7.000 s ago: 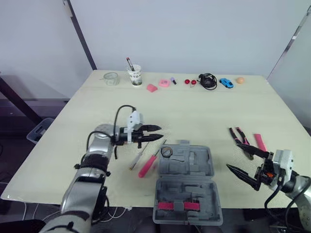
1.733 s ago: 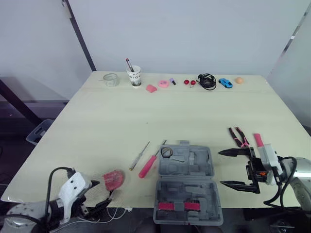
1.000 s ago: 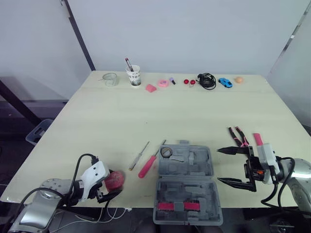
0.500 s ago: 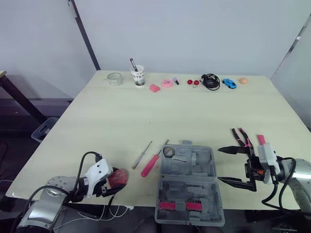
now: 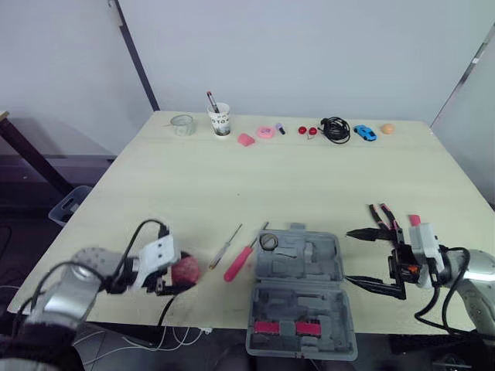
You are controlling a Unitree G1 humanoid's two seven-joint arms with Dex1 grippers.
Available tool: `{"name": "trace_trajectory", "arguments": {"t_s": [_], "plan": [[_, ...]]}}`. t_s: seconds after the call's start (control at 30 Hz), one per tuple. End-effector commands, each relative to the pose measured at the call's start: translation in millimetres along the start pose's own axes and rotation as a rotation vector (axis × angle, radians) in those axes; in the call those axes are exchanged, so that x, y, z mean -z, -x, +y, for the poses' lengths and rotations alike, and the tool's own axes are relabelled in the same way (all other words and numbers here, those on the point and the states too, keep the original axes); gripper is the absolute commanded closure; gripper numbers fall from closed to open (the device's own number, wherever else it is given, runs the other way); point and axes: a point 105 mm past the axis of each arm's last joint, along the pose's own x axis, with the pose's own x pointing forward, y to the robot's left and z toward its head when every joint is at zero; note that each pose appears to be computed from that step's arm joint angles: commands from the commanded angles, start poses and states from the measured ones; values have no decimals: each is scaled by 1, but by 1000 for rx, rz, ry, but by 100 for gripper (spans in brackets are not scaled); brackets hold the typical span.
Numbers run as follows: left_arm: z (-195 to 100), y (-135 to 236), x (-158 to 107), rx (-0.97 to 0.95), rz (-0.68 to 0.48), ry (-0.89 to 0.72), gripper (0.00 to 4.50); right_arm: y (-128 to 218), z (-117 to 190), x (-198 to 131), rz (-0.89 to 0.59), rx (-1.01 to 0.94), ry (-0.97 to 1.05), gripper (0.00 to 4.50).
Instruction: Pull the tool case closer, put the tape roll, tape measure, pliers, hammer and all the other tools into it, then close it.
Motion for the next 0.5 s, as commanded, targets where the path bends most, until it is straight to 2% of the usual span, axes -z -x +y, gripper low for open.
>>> {"name": "trace_trajectory", "arguments": {"t_s": [0.03, 0.17, 0.33, 0.5], "plan": [[10, -1, -22, 108, -16, -116, 147, -5, -4, -9, -12, 47, -52, 0], [25, -17, -56, 173, -58, -263, 147, -14, -16, -16, -22, 152, -109, 0], [31, -45, -100, 242, -157, -361, 147, -27, -21, -26, -38, 230, -243, 0], [34, -71, -141, 269, -250, -446, 147, -46, -14, -27, -4, 220, -456, 0]]}}
